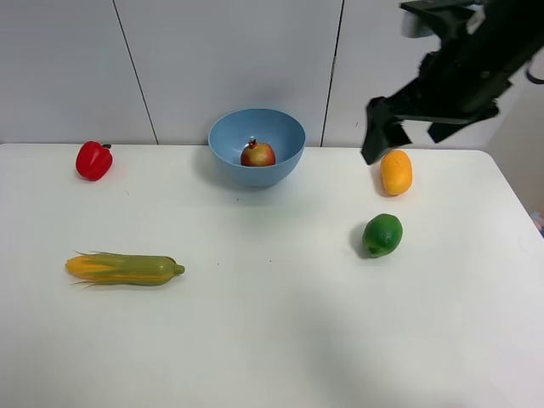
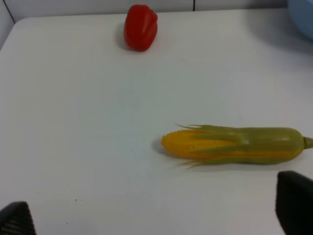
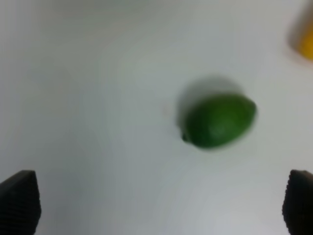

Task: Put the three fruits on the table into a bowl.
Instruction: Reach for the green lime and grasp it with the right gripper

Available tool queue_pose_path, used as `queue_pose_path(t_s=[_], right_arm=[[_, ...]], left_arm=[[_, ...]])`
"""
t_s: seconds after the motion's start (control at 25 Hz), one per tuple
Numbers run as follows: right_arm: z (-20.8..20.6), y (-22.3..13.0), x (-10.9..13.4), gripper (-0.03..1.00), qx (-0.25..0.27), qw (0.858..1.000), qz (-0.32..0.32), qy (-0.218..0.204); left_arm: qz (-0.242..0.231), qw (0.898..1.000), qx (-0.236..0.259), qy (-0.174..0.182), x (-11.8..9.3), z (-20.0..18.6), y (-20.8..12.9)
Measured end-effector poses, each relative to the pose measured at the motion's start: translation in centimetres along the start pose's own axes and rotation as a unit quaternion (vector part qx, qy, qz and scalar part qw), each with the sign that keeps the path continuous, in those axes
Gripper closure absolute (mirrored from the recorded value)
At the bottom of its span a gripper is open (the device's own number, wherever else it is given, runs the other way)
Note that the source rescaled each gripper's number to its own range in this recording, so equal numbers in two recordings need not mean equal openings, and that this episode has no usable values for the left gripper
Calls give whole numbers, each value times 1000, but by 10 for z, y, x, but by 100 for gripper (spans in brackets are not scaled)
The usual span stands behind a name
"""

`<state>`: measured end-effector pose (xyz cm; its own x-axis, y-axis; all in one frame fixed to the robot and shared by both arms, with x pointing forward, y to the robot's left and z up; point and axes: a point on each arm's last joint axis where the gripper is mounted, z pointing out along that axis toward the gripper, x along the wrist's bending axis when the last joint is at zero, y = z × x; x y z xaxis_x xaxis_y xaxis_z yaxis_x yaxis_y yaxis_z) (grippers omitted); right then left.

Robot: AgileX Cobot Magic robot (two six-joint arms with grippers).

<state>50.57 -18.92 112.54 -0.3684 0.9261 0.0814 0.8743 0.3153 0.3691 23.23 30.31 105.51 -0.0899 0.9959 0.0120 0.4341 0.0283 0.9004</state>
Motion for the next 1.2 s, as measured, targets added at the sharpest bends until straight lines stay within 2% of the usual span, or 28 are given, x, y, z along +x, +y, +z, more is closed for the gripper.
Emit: queue_pose_path(t_s=[0.16, 0.28, 0.4, 0.56, 0.64, 0.88, 1.04, 1.2], right_arm=[[2, -44, -32, -3, 30, 997, 62, -29], [22, -69, -43, -3, 45, 992, 117, -19], [47, -78, -49, -3, 13, 983, 182, -13], [68, -82, -54, -3, -46, 966, 254, -19], [75, -80, -56, -3, -55, 958, 282, -20], [115, -74, -65, -3, -24, 940, 340, -27], [143, -69, -70, -3, -17, 920, 390, -23], [162, -68, -72, -3, -11, 911, 412, -21]], left_arm=[[0, 1000, 0, 0, 0, 0, 0], [0, 1000, 0, 0, 0, 0, 0], [0, 1000, 0, 0, 0, 0, 0], [0, 1000, 0, 0, 0, 0, 0], [0, 1000, 0, 0, 0, 0, 0], [0, 1000, 0, 0, 0, 0, 0], [0, 1000, 0, 0, 0, 0, 0], [0, 1000, 0, 0, 0, 0, 0]])
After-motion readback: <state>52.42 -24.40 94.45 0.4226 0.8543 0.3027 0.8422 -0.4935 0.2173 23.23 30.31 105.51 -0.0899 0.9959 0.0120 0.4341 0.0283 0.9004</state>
